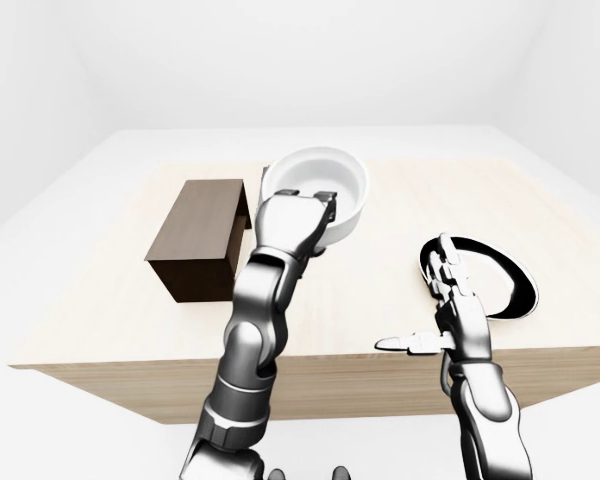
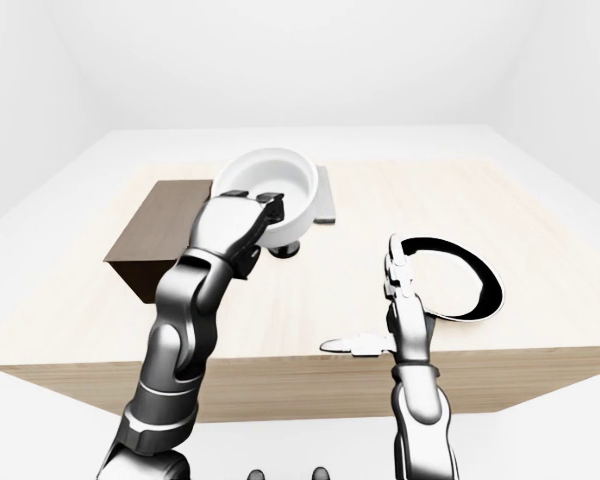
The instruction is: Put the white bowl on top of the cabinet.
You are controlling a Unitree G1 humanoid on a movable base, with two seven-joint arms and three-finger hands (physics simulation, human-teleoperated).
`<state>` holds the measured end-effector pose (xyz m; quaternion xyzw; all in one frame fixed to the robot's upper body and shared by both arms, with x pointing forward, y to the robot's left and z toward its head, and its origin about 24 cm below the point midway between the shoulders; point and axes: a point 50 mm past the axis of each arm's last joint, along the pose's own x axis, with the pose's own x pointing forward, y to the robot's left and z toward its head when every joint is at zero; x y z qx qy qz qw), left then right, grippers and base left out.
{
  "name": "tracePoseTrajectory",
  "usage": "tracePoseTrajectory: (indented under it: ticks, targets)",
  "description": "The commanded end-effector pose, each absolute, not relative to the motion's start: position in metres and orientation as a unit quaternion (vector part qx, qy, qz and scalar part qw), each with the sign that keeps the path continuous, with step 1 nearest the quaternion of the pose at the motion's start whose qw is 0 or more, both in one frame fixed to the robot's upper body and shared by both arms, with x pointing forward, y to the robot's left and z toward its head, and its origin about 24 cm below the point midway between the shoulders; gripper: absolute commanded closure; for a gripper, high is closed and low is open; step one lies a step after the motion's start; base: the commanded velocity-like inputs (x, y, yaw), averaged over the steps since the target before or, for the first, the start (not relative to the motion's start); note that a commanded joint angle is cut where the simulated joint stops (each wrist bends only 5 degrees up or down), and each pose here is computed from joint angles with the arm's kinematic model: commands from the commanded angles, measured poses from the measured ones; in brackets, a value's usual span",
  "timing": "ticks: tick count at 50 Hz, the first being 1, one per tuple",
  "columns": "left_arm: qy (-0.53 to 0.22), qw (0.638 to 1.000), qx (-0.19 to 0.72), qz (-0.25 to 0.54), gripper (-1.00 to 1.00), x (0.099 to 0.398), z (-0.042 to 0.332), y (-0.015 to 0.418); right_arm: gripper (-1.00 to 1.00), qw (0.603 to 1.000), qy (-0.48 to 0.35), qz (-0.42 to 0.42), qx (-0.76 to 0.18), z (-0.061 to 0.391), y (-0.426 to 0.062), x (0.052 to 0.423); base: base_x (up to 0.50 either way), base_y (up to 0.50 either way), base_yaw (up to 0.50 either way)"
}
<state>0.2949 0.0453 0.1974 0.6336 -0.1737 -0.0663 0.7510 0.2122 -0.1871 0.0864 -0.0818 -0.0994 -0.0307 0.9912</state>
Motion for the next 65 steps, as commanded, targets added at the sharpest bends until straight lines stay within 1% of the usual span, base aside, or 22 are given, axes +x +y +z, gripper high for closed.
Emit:
tracePoseTrajectory:
  ticks: [1,8,12,19,22,36,50,58,65]
  targets:
    - [-0.194,0.737,0.647,-0.003,1.0,0.284,0.226,0.065,-1.0,0.991,-0.1,-0.028,-0.083,0.086,-0.186,0.211,0.0,0.0,0.0]
    - [-0.192,0.734,0.651,0.025,1.0,0.28,0.242,0.086,-1.0,0.991,-0.1,-0.027,-0.084,0.086,-0.185,0.211,0.0,0.0,0.0]
    - [-0.198,0.725,0.658,0.047,1.0,0.27,0.261,0.097,-1.0,0.991,-0.1,-0.027,-0.085,0.085,-0.184,0.212,0.0,0.0,0.0]
    - [-0.198,0.721,0.662,0.059,1.0,0.268,0.268,0.107,-1.0,0.991,-0.097,-0.025,-0.087,0.083,-0.183,0.213,0.0,0.0,0.0]
    - [-0.209,0.714,0.663,0.082,1.0,0.264,0.279,0.113,-1.0,0.991,-0.097,-0.024,-0.087,0.083,-0.182,0.213,0.0,0.0,0.0]
    - [-0.23,0.689,0.673,0.141,1.0,0.252,0.302,0.133,-1.0,0.991,-0.096,-0.022,-0.088,0.082,-0.181,0.213,0.0,0.0,0.0]
    - [-0.223,0.682,0.679,0.153,1.0,0.249,0.302,0.146,-1.0,0.991,-0.096,-0.022,-0.089,0.081,-0.18,0.213,0.0,0.0,0.0]
    - [-0.2,0.695,0.678,0.132,1.0,0.254,0.29,0.156,-1.0,0.991,-0.096,-0.021,-0.09,0.081,-0.18,0.213,0.0,0.0,0.0]
    - [-0.191,0.696,0.68,0.128,1.0,0.252,0.284,0.162,-1.0,0.991,-0.096,-0.021,-0.091,0.08,-0.178,0.213,0.0,0.0,0.0]
